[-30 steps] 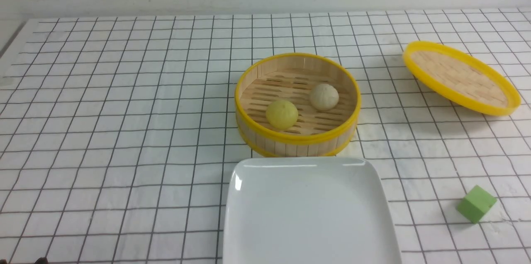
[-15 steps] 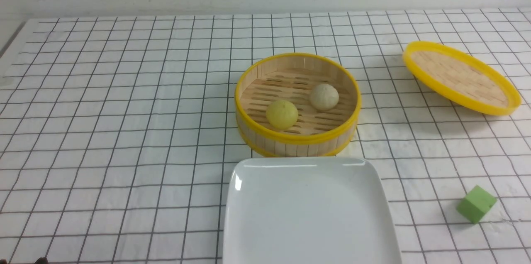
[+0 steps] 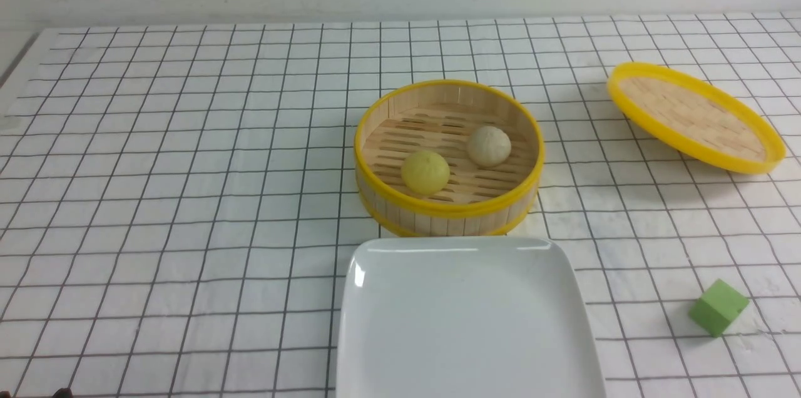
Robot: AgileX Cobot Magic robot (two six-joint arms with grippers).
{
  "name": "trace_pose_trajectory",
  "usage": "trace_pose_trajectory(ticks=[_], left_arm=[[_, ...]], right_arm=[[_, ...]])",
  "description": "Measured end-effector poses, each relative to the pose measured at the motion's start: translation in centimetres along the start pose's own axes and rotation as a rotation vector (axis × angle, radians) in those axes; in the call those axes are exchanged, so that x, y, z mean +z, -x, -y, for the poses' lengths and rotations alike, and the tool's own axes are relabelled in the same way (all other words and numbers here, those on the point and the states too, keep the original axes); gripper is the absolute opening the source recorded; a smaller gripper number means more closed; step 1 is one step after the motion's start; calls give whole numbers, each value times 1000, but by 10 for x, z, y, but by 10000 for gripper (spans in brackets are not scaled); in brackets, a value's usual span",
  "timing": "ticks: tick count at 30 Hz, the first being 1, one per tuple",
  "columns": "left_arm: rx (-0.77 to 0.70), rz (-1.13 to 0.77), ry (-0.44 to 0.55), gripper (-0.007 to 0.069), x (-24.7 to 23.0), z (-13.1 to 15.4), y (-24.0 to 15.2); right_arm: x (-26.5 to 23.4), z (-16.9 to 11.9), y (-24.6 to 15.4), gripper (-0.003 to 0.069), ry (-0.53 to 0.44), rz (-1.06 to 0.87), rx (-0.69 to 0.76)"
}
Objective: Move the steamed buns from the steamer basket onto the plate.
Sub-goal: Use the right arm to grab the steamed stuffed bun that is closest to it
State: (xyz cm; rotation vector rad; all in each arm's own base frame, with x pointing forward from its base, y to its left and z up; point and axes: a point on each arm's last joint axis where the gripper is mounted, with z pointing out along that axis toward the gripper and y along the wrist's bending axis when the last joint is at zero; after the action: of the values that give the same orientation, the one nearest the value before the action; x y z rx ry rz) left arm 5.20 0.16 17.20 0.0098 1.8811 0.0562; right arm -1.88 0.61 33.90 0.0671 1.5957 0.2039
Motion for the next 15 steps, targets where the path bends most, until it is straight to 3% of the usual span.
trace_pose_trajectory(ticks=[15], left_arm=[[0, 0, 0, 389, 0, 0, 0]], right_arm=[[0, -2, 2, 240, 27, 17, 29]])
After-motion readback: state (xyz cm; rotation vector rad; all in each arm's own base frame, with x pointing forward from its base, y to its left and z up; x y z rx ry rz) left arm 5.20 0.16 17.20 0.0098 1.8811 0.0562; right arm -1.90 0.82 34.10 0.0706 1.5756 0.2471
